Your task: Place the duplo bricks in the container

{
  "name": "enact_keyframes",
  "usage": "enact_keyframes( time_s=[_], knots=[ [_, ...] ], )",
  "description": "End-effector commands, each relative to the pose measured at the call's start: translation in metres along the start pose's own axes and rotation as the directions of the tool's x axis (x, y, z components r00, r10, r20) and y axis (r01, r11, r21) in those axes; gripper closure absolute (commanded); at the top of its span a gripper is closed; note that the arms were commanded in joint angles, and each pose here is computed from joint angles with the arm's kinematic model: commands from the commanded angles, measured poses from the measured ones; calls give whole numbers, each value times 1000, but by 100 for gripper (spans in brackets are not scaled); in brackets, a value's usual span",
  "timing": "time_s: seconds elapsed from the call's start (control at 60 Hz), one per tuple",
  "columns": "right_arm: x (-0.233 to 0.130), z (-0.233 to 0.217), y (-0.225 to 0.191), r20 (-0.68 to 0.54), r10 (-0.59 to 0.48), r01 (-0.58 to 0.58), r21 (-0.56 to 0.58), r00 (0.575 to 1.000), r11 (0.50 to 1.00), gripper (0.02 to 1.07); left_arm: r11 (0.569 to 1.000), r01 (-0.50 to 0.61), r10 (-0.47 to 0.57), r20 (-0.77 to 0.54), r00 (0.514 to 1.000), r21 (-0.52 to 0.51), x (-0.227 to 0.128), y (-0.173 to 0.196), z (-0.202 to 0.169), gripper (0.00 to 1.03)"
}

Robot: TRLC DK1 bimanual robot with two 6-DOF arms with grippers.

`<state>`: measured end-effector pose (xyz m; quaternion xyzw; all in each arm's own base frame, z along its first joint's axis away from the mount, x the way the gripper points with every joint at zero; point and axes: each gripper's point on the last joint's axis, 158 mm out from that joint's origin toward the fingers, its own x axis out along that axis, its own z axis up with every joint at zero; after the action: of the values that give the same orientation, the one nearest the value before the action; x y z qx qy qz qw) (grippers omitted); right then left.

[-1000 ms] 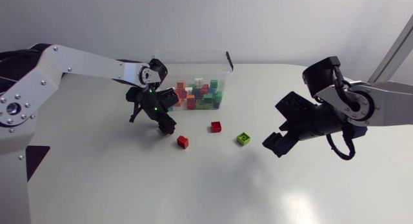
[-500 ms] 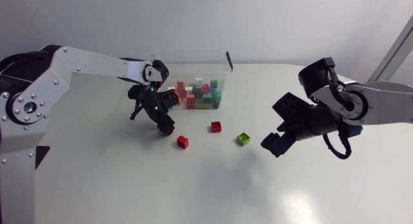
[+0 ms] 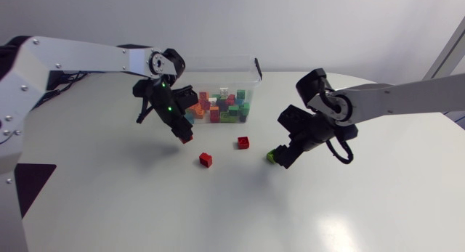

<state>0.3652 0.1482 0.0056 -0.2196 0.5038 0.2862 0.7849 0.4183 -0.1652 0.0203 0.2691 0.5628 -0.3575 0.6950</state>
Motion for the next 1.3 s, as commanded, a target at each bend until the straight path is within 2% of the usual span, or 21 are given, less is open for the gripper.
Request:
enact_keyframes(
  time_s=[0.0,0.333,0.483,0.583,0.6,0.617,0.683,0.75,0.95,1.283],
  knots=[
    [19,1,-2,-35,4,-3,25,999,1000,15,1000,-6,5,42,999,10,-32,-16,3,71],
    [55,3,-3,-88,3,-1,21,996,1000,21,996,-90,89,238,967,-6,-115,-26,38,71],
    [61,5,0,-94,-4,5,10,996,1000,37,993,-106,114,323,940,-44,-135,-16,59,71],
    [63,4,-3,-105,-18,19,8,994,1000,61,987,-128,155,381,912,-96,-140,1,73,70],
    [63,3,-3,-107,-19,19,7,994,1000,62,987,-130,158,383,910,-98,-141,1,73,70],
    [63,4,-3,-107,-19,19,7,994,1000,68,984,-133,168,396,903,-116,-142,6,77,70],
    [62,-1,-3,-128,-10,12,15,992,1000,77,979,-137,188,419,888,-148,-142,17,83,69],
    [57,-4,-2,-143,-3,6,17,990,1000,81,972,-137,209,441,873,-190,-142,29,90,69],
    [23,15,-10,-81,-27,29,22,996,999,82,948,-136,272,517,811,-286,-144,61,113,68],
    [-37,65,7,61,-40,41,-19,997,999,82,919,-97,318,572,756,-383,-126,99,148,64]
  ],
)
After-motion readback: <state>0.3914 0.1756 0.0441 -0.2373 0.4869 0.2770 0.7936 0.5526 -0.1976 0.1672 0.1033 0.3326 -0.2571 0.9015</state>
